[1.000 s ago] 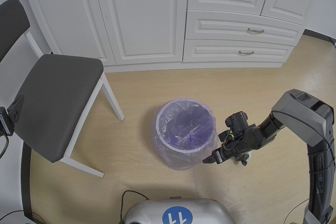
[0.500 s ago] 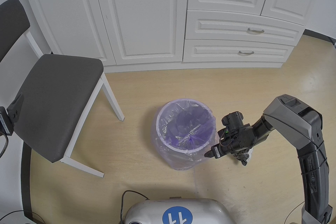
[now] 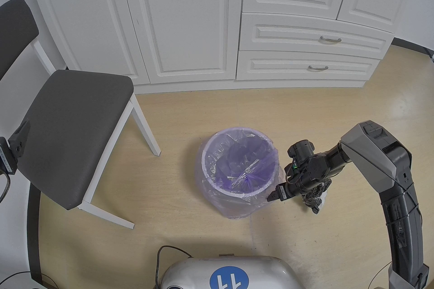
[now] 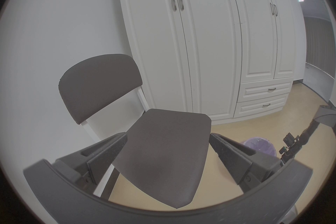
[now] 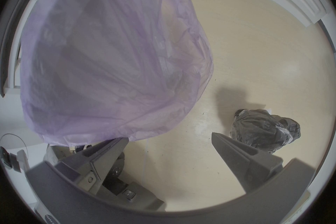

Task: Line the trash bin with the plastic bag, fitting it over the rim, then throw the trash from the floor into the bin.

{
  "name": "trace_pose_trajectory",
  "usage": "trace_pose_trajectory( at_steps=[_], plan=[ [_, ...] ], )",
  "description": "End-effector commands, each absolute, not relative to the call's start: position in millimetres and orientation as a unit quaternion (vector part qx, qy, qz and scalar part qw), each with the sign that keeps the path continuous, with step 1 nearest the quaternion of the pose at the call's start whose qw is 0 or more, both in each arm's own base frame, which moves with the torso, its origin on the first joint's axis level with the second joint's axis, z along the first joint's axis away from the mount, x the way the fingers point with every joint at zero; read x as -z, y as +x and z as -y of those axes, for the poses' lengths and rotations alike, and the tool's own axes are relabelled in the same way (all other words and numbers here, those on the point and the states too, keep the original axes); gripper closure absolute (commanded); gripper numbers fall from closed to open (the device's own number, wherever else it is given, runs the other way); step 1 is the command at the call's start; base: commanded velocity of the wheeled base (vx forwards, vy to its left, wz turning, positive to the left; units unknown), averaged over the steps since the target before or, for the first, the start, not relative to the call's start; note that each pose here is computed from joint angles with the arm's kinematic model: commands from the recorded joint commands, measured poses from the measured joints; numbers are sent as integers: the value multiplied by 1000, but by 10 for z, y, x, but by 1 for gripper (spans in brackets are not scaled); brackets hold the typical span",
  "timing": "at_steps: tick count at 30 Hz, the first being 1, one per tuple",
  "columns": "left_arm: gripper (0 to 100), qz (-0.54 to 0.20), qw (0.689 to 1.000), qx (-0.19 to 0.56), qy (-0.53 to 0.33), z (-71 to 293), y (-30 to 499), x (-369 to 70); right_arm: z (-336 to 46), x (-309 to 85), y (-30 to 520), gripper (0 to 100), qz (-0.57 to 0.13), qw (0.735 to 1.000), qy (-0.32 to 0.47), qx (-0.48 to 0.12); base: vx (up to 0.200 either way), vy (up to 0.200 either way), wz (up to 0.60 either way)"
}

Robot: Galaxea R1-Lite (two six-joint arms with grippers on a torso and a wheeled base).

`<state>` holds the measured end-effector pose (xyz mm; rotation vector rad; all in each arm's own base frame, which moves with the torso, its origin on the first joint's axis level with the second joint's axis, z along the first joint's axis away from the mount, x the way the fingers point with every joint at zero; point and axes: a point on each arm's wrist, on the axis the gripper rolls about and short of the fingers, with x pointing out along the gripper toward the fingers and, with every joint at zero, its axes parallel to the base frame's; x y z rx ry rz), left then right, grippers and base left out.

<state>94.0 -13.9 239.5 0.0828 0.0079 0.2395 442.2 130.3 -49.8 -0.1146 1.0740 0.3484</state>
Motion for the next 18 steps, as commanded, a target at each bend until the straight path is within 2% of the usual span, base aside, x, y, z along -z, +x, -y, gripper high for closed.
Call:
trace_pose_trajectory(
  at_steps=[1,11,18],
  plan=[
    [0,-3,992,-119,40,138,937,-2398,-1296,521,4461,0,-509,843,-48,-166,0,0,0],
    [0,-2,992,-120,40,138,936,-2403,-1400,499,4544,0,-521,840,-1,-151,0,0,0],
    [0,7,992,-121,37,138,941,-2414,-1553,472,4619,0,-544,828,31,-128,0,0,0]
  ],
)
